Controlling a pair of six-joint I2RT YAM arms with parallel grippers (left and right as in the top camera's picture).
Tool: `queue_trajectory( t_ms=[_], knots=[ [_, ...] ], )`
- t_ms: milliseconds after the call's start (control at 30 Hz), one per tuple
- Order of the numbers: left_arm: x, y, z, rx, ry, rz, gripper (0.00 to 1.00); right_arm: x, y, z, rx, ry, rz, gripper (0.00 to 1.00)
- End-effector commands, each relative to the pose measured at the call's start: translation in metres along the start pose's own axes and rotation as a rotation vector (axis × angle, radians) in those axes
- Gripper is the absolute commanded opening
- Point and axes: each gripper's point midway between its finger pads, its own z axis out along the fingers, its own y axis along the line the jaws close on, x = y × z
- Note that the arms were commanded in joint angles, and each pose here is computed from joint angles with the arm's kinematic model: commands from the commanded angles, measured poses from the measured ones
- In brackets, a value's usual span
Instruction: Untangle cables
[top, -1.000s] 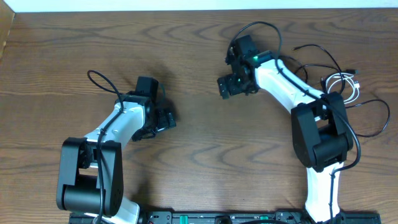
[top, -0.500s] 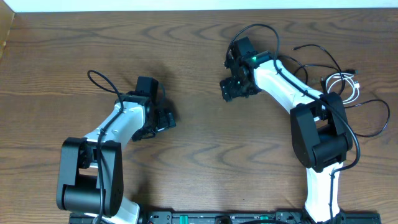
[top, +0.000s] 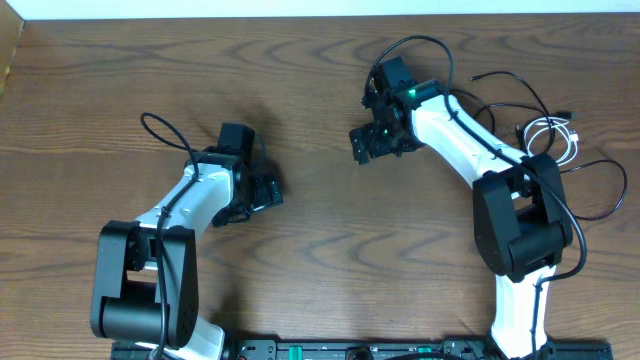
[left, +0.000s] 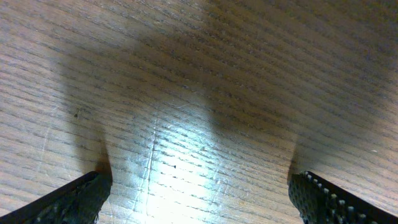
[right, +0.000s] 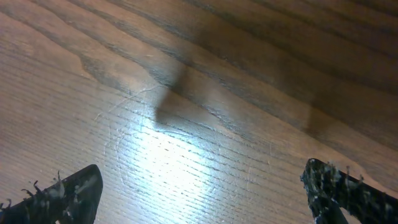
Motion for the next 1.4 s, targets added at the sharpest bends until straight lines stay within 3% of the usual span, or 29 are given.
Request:
queue_trajectory(
  t_ms=[0,367,667,967,1367],
  knots=[
    [0.009,0.006,0.008,-0.024,0.033,-0.002,0.98,-0.009,0.004,-0.015,-0.013,-0.04,-0.01,0.99],
    [0.009,0.006,0.008,-0.024,0.033,-0.002,0.98,-0.014,-0.015,-0.024,0.094,-0.071,-0.006,0.99],
    [0.009,0.006,0.008,-0.024,0.033,-0.002,0.98,-0.046,0.009,-0.154,0.078,-0.389,-0.153,0.99],
    [0.009,0.006,0.008,-0.024,0.033,-0.002,0.98,-0.024,0.031,-0.305,0.054,-0.719,-0.2,0.99],
    [0.009,0.006,0.008,-0.024,0.033,-0.002,0.98,0.016,0.051,-0.382,-0.027,-0.891,-0.246,0.99]
  ],
)
